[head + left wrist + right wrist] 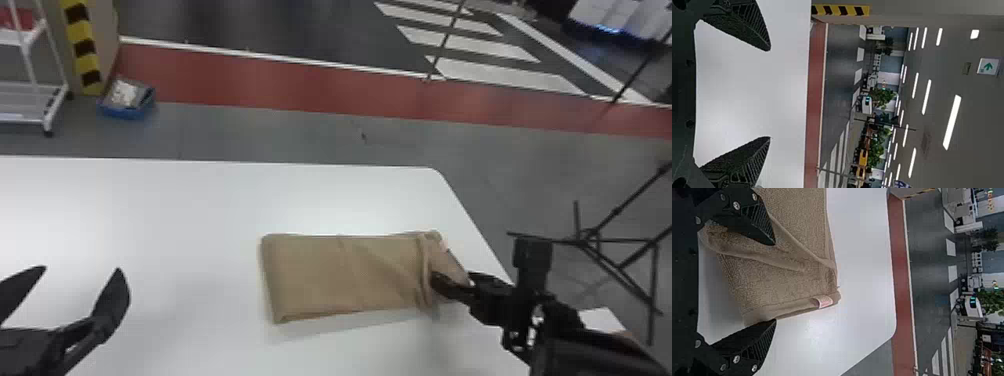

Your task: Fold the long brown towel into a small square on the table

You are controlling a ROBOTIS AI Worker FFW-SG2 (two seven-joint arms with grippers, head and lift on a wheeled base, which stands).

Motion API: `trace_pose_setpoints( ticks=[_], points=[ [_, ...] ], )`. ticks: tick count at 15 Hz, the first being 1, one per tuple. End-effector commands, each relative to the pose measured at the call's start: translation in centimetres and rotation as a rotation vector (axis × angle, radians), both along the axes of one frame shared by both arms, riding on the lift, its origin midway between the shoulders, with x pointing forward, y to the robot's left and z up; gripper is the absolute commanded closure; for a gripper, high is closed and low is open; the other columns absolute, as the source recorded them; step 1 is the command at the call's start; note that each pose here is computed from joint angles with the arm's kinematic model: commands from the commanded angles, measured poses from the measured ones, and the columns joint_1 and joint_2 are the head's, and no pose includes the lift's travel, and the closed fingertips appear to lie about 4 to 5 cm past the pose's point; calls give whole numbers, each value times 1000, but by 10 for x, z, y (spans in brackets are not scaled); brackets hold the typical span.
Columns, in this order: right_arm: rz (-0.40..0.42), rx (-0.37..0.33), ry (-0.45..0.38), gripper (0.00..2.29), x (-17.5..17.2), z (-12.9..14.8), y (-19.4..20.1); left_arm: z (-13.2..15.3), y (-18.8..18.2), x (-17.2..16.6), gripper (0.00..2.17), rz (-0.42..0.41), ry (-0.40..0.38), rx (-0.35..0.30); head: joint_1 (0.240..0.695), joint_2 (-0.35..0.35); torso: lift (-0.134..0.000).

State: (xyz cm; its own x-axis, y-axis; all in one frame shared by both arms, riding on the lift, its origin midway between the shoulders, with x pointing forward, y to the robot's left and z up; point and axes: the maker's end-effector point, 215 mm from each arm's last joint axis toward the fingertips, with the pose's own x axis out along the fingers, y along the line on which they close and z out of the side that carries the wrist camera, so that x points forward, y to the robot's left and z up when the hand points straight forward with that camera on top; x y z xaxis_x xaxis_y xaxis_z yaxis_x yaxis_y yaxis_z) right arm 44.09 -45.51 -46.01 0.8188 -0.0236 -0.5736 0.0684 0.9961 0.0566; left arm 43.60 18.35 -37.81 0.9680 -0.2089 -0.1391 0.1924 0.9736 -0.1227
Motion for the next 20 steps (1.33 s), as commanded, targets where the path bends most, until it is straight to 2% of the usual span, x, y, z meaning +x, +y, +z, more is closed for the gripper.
trace_pose_setpoints(
  ticks=[1, 3, 5, 8, 11, 15, 18, 20],
  points=[
    [-10, -5, 3, 215, -3, 0, -6, -1, -1, 1, 70, -1, 1, -1, 695, -335, -111],
    [-20, 7, -39, 205, -3, 8, -14, -1, -2, 1, 70, -3, 1, -1, 695, -342, -111],
    [-27, 72, -74, 205, -5, 14, -11, 0, -1, 1, 70, -3, 0, -1, 695, -350, -111],
    [-10, 126, -116, 181, -6, 33, 2, 0, -1, -1, 70, -6, -1, -3, 695, -350, -111],
    [14, 112, -104, 178, -1, 30, 15, -1, -2, 0, 70, -10, -1, -4, 695, -339, -111],
    [66, 93, -48, 194, 13, 4, 40, 0, -6, 3, 70, -19, -4, -3, 695, -312, -111],
    [69, 71, -16, 343, 13, -9, 40, 0, -5, 8, 70, -24, -7, -6, 695, -291, -111],
    [82, 50, 2, 360, 13, -14, 44, -2, -8, 9, 70, -33, -4, -5, 695, -289, -111]
  ],
)
